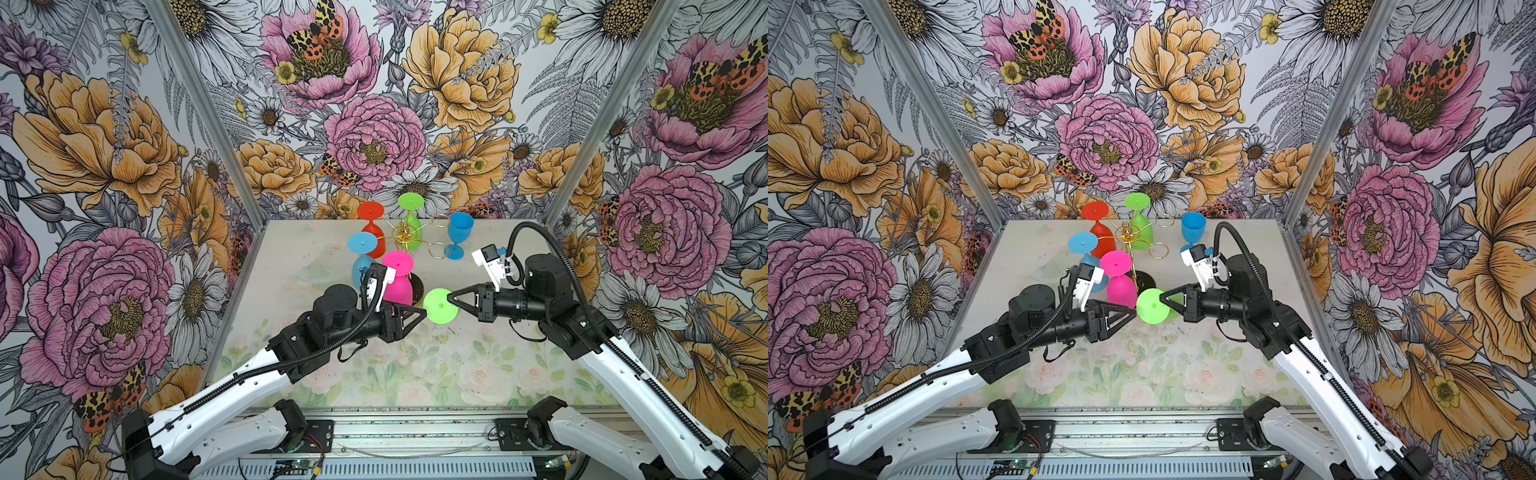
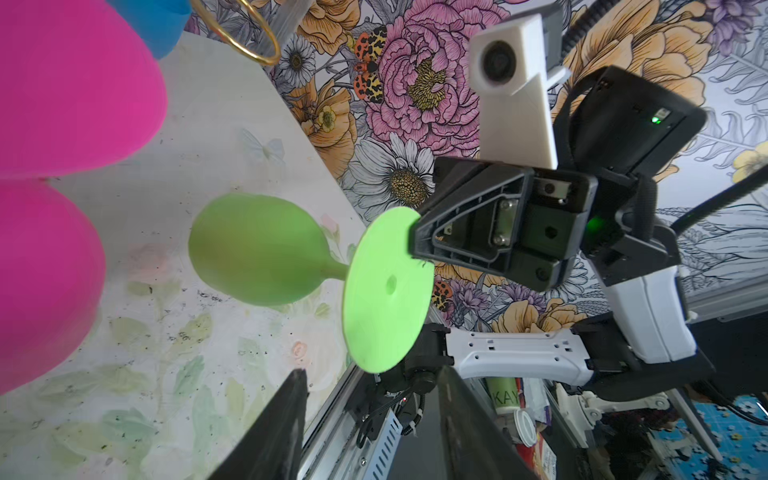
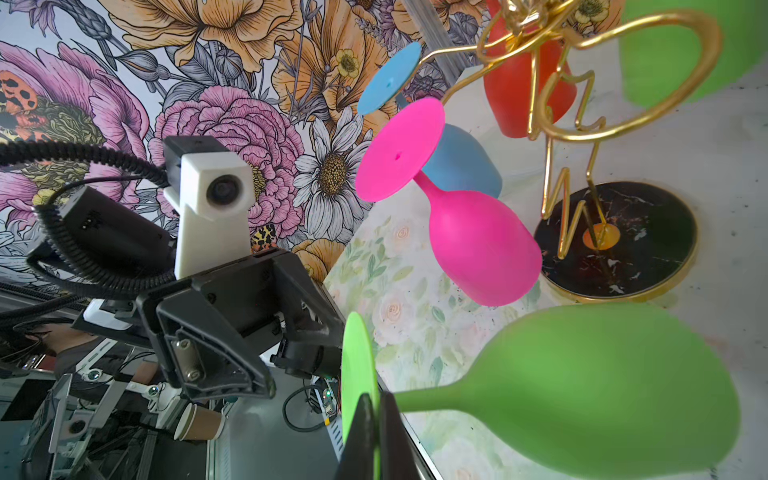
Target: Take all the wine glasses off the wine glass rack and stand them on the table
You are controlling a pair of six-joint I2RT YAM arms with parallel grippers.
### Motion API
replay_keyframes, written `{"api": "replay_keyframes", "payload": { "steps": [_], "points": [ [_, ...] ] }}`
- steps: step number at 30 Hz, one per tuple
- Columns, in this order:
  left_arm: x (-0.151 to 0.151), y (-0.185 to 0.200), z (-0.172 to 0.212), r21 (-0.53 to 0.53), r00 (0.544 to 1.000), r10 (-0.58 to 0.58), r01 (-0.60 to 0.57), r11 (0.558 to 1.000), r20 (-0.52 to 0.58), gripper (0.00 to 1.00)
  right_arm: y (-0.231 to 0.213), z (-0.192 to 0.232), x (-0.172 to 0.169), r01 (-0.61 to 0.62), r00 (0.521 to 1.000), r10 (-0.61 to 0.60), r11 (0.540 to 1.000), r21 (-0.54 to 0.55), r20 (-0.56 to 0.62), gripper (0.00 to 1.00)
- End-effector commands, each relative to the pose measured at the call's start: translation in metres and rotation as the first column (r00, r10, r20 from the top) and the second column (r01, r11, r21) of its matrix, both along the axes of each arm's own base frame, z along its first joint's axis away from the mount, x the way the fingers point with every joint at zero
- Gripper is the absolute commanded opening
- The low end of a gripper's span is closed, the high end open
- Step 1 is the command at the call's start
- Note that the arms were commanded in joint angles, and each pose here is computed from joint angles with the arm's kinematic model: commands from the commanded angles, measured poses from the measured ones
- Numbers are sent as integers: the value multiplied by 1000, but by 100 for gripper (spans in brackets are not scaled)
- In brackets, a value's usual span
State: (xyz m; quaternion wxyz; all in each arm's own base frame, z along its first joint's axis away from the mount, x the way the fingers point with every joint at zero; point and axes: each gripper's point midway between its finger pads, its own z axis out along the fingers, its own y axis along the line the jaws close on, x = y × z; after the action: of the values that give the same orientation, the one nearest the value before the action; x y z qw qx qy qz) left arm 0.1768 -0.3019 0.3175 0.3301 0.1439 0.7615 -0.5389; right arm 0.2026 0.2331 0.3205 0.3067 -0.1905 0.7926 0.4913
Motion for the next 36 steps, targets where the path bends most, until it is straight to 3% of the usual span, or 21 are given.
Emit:
{"api": "replay_keyframes", "payload": {
  "steps": [1, 11, 21, 27, 36],
  "points": [
    [-7, -6, 20, -110, 998, -64, 62, 992, -16, 48, 8, 14, 1, -22, 997, 22, 1000, -2, 76, 0],
    [-5, -1, 15, -100, 998, -61, 58, 993, -35, 43, 16, 20, -3, -50, 995, 49, 999, 11, 90, 0],
    [10, 23, 5, -36, 997, 67, -68, 997, -29, 51, 15, 24, -2, -40, 994, 39, 999, 14, 100, 0],
    [7, 12, 3, -39, 999, 6, -8, 999, -41, 49, 20, 35, -5, -72, 992, 67, 996, 46, 108, 0],
    [-1, -2, 14, -100, 995, -88, 84, 991, -36, 39, 27, 40, -9, -99, 990, 89, 991, 86, 110, 0]
  ]
}}
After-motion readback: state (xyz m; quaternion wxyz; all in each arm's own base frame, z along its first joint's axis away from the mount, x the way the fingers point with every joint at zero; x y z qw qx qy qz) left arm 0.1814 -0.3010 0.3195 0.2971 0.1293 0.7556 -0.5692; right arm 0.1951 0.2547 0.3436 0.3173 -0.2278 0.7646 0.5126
